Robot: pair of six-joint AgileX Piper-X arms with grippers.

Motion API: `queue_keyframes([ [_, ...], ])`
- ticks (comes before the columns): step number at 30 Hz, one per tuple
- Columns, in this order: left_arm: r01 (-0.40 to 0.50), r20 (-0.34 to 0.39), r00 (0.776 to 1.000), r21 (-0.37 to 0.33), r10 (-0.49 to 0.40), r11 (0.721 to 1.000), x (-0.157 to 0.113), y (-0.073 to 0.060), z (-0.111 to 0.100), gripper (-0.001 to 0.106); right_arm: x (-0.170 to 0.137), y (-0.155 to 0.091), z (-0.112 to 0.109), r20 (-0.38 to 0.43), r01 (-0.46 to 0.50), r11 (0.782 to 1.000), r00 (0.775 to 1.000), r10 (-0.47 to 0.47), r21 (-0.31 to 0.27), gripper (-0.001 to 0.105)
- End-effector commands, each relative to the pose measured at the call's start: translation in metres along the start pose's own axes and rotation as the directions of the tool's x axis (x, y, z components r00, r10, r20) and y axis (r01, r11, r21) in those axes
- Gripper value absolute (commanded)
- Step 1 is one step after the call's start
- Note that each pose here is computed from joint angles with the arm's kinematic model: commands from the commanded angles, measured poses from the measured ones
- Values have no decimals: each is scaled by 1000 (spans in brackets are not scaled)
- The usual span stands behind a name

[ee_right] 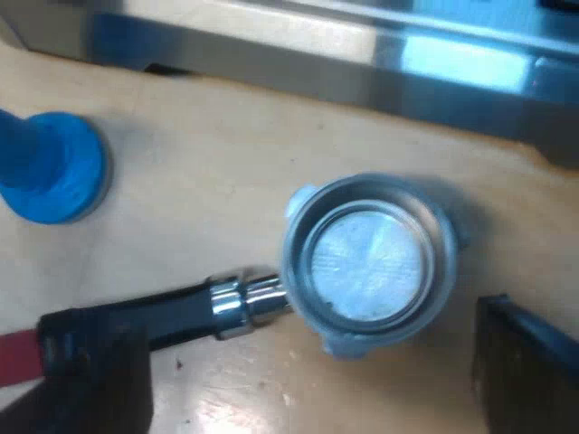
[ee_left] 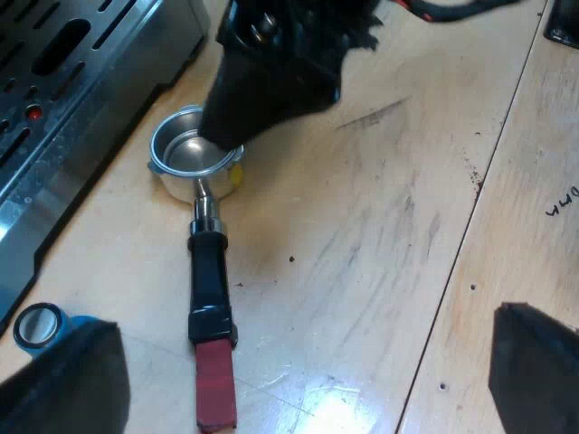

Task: Put the handle in the coffee machine

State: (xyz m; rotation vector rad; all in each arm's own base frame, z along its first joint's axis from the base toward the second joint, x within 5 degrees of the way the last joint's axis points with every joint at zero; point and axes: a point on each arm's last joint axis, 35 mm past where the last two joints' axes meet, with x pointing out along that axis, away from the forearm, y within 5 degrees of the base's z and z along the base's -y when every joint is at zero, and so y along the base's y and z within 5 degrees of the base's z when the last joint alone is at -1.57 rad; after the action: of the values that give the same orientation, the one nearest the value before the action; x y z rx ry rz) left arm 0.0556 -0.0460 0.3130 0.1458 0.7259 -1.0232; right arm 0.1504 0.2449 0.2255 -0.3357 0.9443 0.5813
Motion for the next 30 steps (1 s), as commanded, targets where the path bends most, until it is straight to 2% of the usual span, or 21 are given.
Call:
queue_keyframes([
  [1, -4, 21, 1000, 16, 4, 1000, -1, -1, 2, 82, 0, -5, 3, -10, -23, 999, 1000, 23, -35, 72],
  [5, -4, 21, 1000, 16, 4, 1000, -1, -1, 2, 82, 1, -12, 6, -5, -12, 998, 1000, 11, -65, 72],
  [10, -4, 21, 1000, 16, 4, 1000, -1, -1, 2, 82, 7, -16, 6, -20, -3, 995, 1000, 1, -101, 87],
  [15, -4, 21, 1000, 16, 4, 1000, -1, -1, 2, 82, 27, -10, 4, -49, -39, 990, 998, 32, -134, 87],
  [21, -2, 19, 1000, 17, 1, 1000, -1, -1, 2, 82, 47, -8, 1, -72, -22, 989, 997, 12, -143, 87],
  [28, -2, 19, 1000, 16, 2, 1000, -1, -1, 2, 82, 61, -7, -3, -97, -13, 975, 995, -9, -222, 87],
  [30, -2, 19, 1000, 16, 2, 1000, -1, -1, 2, 82, 65, -6, -4, -101, -13, 974, 995, -10, -227, 87],
])
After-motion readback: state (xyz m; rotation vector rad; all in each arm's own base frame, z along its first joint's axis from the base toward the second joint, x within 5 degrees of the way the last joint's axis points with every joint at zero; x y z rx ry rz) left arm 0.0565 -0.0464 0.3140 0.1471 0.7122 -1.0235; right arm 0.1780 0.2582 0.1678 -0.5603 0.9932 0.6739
